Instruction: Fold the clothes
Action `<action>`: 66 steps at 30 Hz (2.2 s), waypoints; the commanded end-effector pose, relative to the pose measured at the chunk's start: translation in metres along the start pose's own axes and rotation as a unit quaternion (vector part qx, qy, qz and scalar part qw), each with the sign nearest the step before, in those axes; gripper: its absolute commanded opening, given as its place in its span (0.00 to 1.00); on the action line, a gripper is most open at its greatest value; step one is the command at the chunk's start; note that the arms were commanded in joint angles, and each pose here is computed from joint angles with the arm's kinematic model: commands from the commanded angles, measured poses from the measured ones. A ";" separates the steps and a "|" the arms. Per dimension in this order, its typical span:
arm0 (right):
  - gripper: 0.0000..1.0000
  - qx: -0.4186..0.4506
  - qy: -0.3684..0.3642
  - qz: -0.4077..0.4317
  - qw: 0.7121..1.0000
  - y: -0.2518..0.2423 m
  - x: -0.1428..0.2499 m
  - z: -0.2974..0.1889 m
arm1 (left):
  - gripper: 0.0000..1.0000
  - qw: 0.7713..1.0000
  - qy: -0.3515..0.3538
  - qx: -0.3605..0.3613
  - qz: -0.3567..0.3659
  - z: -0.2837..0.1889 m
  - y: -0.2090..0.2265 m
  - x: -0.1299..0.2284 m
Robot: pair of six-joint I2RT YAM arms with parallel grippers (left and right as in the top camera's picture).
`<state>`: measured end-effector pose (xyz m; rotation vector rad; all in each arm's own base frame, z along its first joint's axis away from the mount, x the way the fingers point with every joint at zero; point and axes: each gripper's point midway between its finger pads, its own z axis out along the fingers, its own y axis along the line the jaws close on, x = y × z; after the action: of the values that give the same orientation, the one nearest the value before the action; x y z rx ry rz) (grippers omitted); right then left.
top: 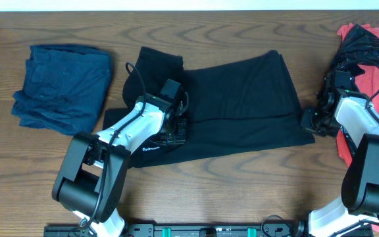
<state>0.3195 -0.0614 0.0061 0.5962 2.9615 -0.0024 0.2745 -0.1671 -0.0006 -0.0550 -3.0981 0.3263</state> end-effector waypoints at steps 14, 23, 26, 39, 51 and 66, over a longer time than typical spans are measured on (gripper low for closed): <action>0.28 -0.088 -0.043 -0.060 0.993 0.033 -0.014 -0.002 | 0.59 0.998 0.059 -0.030 -0.022 0.031 0.022 0.031; 0.17 -0.096 -0.085 -0.056 0.990 0.037 -0.032 -0.002 | 0.59 0.998 0.059 -0.029 -0.022 0.031 0.022 0.031; 0.01 -0.096 -0.086 -0.056 0.990 0.037 -0.033 -0.002 | 0.59 0.998 0.059 -0.029 -0.022 0.031 0.022 0.031; 0.05 -0.115 -0.088 -0.064 0.987 0.044 -0.033 -0.003 | 0.59 0.998 0.059 -0.030 -0.022 0.031 0.022 0.031; 0.04 -0.007 -0.023 -0.045 0.999 0.001 0.007 0.029 | 0.59 0.997 0.063 -0.031 -0.023 0.031 0.022 0.033; 0.01 0.193 0.029 0.098 0.976 -0.078 0.047 0.009 | 0.60 0.986 0.160 -0.018 -0.045 0.021 0.019 0.078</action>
<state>0.2822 -0.0846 -0.0042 0.7788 2.9714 -0.2646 0.2372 -0.1646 0.0014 -0.0212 -2.9329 0.3286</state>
